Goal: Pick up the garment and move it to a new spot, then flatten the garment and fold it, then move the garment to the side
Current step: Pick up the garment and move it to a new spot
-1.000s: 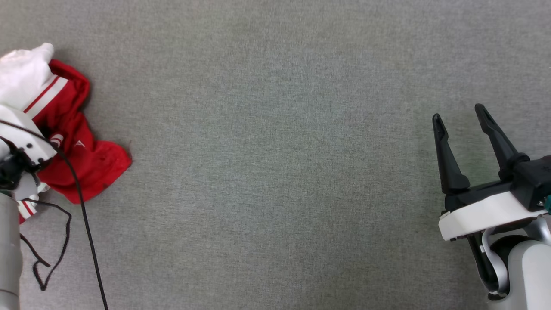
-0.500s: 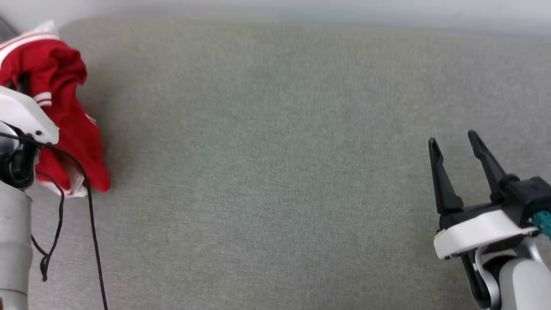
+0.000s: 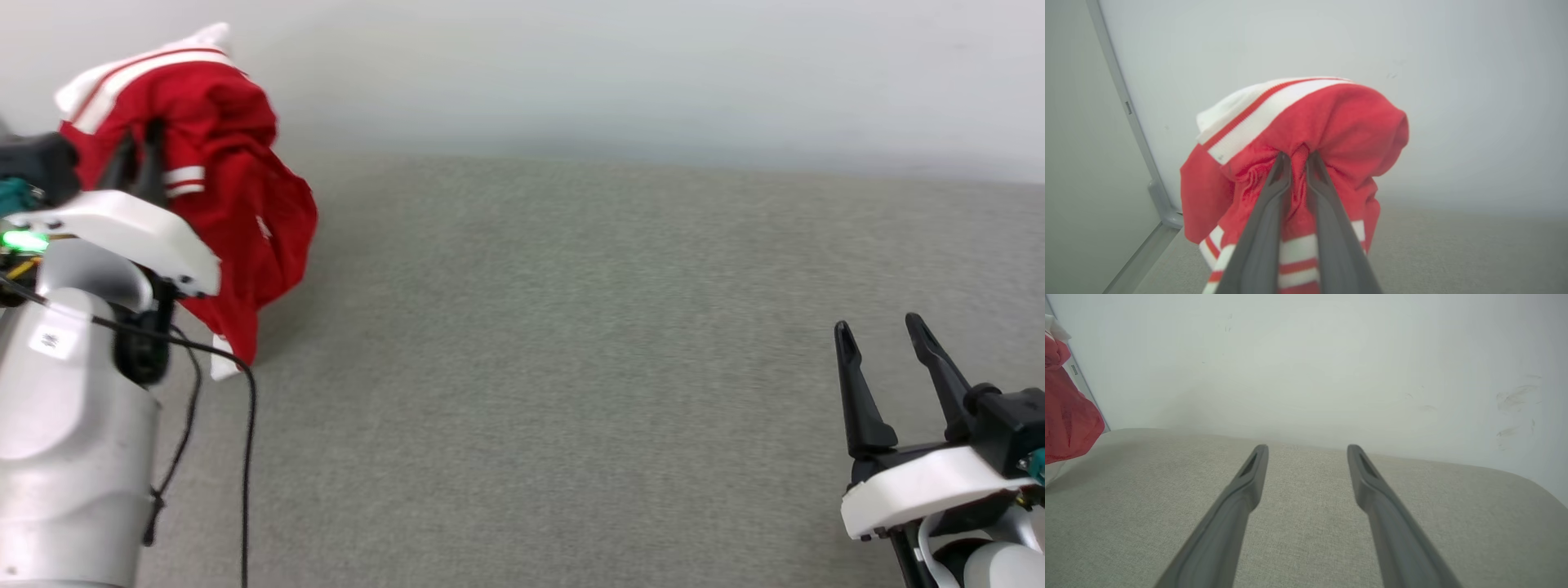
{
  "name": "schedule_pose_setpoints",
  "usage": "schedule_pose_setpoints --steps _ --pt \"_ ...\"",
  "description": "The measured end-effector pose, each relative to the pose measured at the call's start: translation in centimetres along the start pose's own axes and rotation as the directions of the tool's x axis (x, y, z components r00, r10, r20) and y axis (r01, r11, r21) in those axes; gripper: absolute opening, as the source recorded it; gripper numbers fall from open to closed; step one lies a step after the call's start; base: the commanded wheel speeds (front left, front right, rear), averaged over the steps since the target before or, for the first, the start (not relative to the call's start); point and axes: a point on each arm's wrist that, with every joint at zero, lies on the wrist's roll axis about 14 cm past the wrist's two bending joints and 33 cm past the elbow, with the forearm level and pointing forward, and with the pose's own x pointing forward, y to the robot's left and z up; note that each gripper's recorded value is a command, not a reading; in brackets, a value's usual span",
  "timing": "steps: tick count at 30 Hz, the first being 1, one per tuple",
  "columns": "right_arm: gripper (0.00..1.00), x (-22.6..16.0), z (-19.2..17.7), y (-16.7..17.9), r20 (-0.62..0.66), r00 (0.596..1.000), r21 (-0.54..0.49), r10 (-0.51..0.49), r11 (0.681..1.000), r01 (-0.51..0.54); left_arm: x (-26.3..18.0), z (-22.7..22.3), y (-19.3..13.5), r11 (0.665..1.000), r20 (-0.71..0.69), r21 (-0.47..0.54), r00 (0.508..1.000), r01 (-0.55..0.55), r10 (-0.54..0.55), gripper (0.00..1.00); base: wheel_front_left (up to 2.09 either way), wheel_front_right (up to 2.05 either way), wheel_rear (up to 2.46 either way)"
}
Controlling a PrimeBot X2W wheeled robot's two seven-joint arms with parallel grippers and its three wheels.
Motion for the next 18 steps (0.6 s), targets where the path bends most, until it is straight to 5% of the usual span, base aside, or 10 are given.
schedule_pose_setpoints --steps 9,15,18 --pt "1.00 -3.6 1.0 -4.1 0.010 0.991 -0.010 -0.133 0.991 0.133 -0.4 0.4 -13.6 0.949 0.083 -0.094 0.952 0.302 -0.295 0.00 0.00 0.00 0.00" --pt "1.00 -5.1 0.9 -6.1 0.000 0.980 -0.015 -0.197 0.980 0.197 -2.5 -1.7 -22.0 0.864 0.076 -0.174 0.881 0.473 -0.467 0.00 0.00 0.00 0.00" --pt "1.00 -6.1 0.5 -7.6 -0.015 0.969 -0.015 -0.248 0.969 0.247 -4.9 -4.7 -27.2 0.786 0.024 -0.254 0.816 0.564 -0.577 0.00 0.00 0.00 0.00"
